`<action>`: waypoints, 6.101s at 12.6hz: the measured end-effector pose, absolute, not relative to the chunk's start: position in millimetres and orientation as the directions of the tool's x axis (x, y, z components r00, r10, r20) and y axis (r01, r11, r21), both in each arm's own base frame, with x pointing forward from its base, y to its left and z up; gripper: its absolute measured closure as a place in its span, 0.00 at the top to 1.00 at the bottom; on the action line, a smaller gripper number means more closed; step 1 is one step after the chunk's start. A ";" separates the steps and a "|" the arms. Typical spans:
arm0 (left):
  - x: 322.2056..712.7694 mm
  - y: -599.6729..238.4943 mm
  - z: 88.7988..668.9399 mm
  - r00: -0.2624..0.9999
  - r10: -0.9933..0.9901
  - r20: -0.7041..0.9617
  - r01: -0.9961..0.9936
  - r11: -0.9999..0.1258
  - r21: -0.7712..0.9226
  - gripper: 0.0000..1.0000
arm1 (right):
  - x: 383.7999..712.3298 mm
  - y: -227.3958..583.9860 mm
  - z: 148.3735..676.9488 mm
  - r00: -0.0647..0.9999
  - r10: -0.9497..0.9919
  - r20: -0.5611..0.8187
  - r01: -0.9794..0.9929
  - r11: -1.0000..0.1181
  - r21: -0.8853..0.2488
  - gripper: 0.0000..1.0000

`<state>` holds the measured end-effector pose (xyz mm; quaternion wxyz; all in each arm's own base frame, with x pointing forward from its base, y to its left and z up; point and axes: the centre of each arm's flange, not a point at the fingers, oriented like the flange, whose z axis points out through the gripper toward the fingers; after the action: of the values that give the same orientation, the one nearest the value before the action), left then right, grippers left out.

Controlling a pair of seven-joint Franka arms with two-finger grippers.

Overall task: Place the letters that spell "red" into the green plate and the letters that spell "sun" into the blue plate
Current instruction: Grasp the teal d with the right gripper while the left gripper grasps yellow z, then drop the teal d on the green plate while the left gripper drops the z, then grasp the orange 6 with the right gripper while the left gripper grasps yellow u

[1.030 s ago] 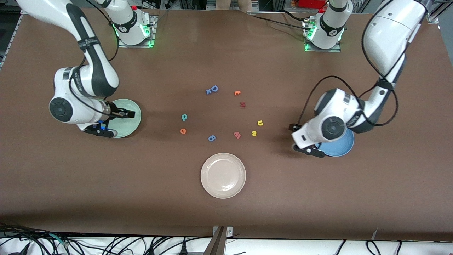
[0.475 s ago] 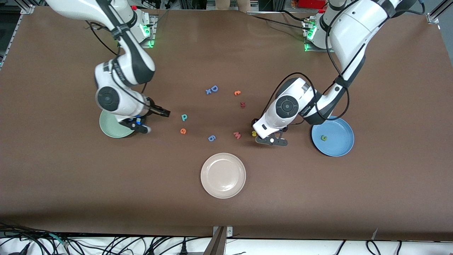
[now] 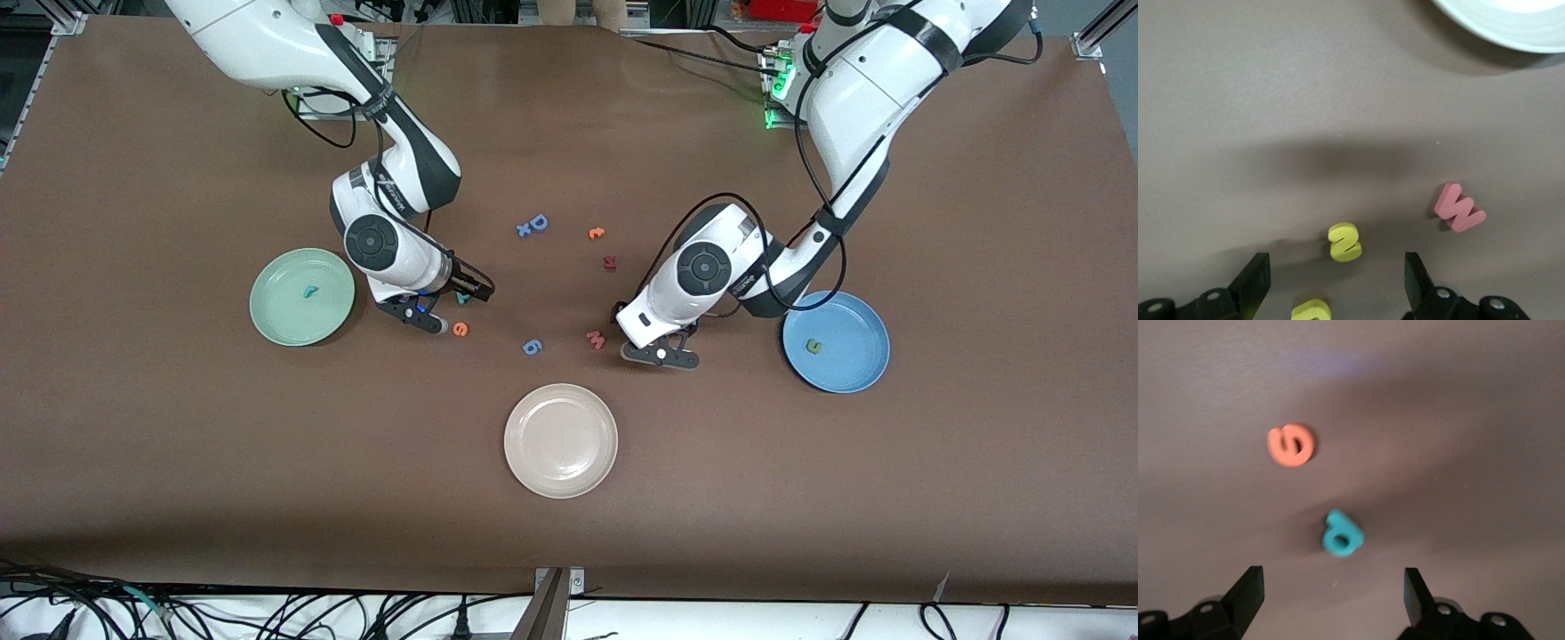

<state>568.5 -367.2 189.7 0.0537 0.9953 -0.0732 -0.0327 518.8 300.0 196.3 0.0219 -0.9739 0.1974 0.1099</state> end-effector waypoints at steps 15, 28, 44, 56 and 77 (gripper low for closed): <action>569.3 -370.8 172.1 0.982 -0.180 -0.048 -0.177 -0.982 0.073 0.59 | 521.8 297.4 169.9 0.905 -0.379 -0.194 -0.389 -0.921 -0.012 0.58; 577.5 -364.7 188.1 0.982 -0.174 -0.074 -0.172 -0.985 0.035 0.22 | 522.3 297.4 172.7 0.904 -0.381 -0.192 -0.390 -0.921 -0.012 0.31; 633.5 -112.2 259.8 0.937 -0.119 -0.328 -0.156 -0.984 -0.089 0.22 | 557.6 172.5 253.0 0.929 -0.259 -0.264 -0.234 -0.965 0.120 0.31; 596.6 -40.3 190.7 0.931 -0.122 -0.343 -0.158 -0.984 -0.077 0.60 | 542.5 65.9 205.5 0.943 -0.154 -0.294 -0.138 -0.988 0.074 0.68; 518.9 -355.8 182.0 0.984 -0.082 -0.155 -0.078 -0.996 0.031 0.89 | 561.9 306.7 183.7 0.902 -0.425 -0.084 -0.432 -0.895 -0.114 0.74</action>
<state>518.9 -355.8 182.0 0.0122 0.9960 -0.0402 -0.0783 561.9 306.7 183.7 0.0651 -0.9729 0.2201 0.0283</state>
